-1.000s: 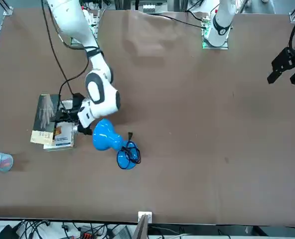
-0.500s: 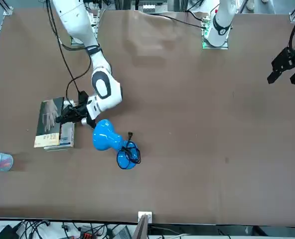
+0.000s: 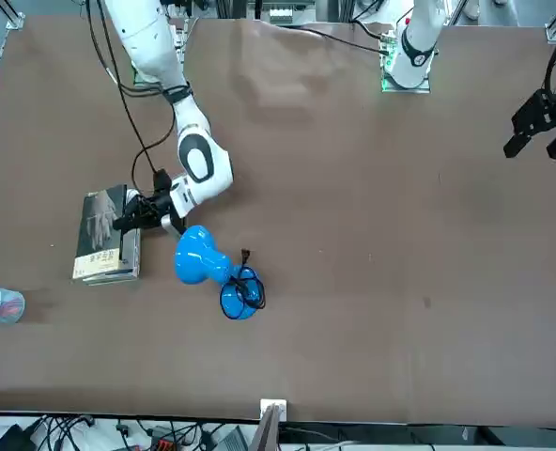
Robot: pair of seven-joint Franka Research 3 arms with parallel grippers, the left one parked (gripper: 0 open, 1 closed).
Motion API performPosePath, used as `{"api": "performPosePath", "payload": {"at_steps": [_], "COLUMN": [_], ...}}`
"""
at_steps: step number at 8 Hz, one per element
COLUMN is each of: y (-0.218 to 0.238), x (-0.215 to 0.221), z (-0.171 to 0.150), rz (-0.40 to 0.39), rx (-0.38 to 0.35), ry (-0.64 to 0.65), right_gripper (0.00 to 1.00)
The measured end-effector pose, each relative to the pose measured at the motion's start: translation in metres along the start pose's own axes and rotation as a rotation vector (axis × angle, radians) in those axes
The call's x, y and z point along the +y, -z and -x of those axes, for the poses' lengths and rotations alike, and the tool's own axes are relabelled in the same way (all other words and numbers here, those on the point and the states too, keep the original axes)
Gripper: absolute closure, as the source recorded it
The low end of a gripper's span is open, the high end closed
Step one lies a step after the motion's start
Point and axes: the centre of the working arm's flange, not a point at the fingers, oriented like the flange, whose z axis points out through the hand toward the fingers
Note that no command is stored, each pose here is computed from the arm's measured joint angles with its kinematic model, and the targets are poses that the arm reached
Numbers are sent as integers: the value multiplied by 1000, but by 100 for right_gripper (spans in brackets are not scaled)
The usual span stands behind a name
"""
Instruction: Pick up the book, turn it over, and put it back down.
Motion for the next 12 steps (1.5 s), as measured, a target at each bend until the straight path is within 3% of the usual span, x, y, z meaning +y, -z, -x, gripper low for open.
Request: {"api": "performPosePath", "payload": {"at_steps": [12], "y": [-15], "x": [-52], "z": [22], "rz": [6], "rx": [-6], "ry": [83], "right_gripper": [89]}}
